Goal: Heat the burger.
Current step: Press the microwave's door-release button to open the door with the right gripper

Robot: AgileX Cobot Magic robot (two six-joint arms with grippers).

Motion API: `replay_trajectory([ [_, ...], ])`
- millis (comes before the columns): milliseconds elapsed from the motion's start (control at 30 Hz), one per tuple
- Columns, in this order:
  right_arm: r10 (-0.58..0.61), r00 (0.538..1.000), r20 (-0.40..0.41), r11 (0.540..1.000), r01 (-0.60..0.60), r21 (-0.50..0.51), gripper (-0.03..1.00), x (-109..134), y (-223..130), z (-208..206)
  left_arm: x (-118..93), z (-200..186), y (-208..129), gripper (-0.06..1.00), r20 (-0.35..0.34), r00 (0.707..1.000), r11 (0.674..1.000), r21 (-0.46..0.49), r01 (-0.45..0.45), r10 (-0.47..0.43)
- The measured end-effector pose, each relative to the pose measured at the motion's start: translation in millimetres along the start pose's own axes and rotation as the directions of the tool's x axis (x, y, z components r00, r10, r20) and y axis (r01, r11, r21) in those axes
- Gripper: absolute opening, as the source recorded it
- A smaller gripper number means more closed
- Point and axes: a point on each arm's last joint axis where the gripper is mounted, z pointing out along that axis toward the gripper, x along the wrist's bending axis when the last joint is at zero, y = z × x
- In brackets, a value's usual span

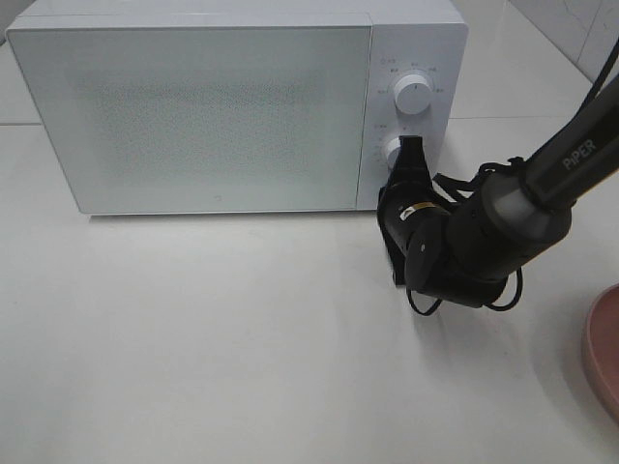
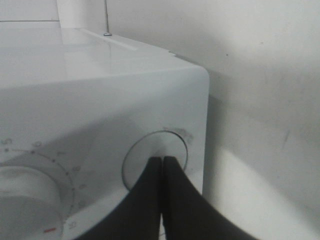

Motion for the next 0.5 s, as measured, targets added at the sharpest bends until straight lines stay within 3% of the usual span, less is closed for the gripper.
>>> replay_trajectory([
  [500, 0.016, 0.999, -0.028, 0.999, -0.017, -0.041, 0.02, 1, -3, 11, 0, 0, 0, 0.87, 0.000, 1.000, 1.000, 0.000, 0.000, 0.000],
])
